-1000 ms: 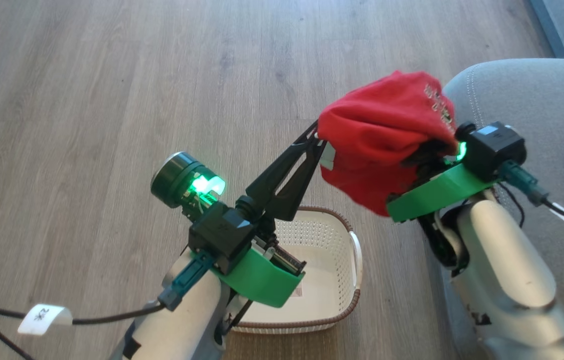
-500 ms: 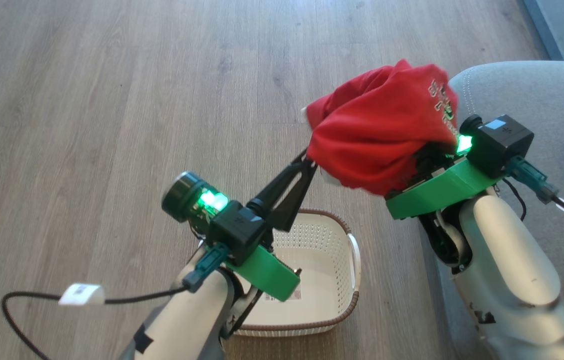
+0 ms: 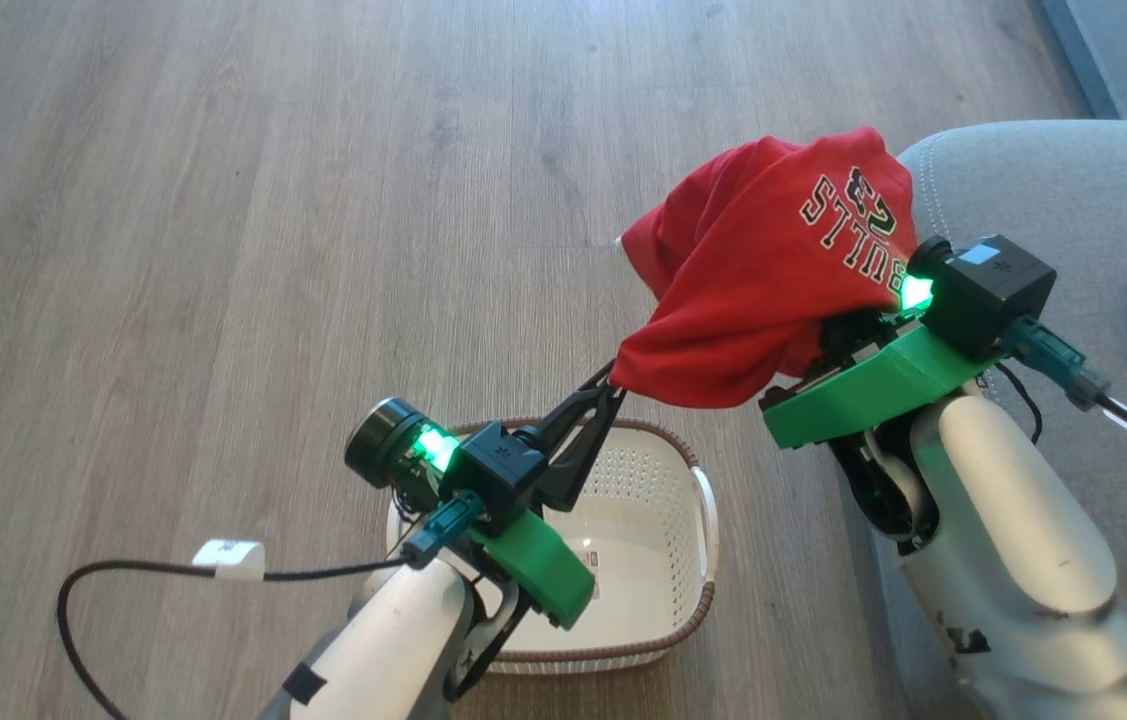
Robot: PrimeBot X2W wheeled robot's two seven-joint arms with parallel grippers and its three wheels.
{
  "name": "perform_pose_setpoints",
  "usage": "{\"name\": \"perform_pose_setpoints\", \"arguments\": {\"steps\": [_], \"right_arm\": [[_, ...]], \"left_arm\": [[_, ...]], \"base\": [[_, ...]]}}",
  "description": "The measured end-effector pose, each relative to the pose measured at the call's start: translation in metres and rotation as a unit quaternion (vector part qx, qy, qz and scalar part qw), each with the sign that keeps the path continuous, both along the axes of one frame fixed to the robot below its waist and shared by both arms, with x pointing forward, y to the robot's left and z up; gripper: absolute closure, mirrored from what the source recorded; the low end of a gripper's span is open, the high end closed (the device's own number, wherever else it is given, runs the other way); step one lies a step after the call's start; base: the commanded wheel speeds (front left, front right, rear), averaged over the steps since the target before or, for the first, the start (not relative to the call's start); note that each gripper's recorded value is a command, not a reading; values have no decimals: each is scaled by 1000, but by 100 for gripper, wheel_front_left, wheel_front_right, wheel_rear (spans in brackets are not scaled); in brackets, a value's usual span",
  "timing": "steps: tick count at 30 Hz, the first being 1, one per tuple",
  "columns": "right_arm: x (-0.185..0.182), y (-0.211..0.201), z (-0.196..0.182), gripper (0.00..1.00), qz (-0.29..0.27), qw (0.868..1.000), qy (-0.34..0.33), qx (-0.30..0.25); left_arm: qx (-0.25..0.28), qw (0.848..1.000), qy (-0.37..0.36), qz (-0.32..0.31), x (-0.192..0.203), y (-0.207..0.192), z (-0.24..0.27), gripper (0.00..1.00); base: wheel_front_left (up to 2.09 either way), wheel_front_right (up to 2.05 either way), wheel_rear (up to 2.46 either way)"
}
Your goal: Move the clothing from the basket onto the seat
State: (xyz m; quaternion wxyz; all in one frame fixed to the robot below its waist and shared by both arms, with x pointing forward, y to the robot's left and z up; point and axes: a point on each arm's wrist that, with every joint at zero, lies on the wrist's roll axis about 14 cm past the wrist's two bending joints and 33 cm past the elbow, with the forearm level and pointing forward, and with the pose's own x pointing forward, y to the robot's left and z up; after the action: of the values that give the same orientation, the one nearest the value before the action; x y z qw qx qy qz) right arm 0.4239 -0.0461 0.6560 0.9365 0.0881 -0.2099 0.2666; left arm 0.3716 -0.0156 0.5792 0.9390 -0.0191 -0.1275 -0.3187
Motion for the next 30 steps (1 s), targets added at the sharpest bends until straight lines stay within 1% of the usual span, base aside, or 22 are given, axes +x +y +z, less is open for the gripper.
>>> {"name": "perform_pose_setpoints", "arguments": {"steps": [4,5,6,7,12,15,17,25,30], "right_arm": [[-1,1,0,100,2,1000,0,-3],[-1,1,0,100,2,1000,0,-3],[-1,1,-1,100,3,1000,0,-4],[-1,1,-1,100,3,1000,0,-5],[-1,0,-2,100,2,1000,0,-10],[-2,0,-2,100,2,1000,0,-13],[-3,-2,-2,100,0,1000,0,-15],[-4,-7,-1,100,-6,1000,-2,-17],[-4,-12,-2,100,-11,1000,-1,-20]], "left_arm": [[0,1000,3,-10,-2,-3,-2,100],[0,1000,3,-10,-2,-3,-2,64],[0,1000,4,-10,-2,-3,-2,16],[0,1000,4,-10,-2,-3,-2,0],[11,1000,17,-7,-2,-1,-12,0],[29,999,18,-16,-7,-5,-20,0],[35,998,35,-26,-15,-9,-34,0],[42,996,68,-37,-27,-12,-56,0],[50,995,71,-51,-34,-18,-62,0]], "base": [[0,0,0],[0,0,0],[0,0,0],[0,0,0],[0,0,0],[0,0,0],[0,0,0],[0,0,0],[0,0,0]]}}
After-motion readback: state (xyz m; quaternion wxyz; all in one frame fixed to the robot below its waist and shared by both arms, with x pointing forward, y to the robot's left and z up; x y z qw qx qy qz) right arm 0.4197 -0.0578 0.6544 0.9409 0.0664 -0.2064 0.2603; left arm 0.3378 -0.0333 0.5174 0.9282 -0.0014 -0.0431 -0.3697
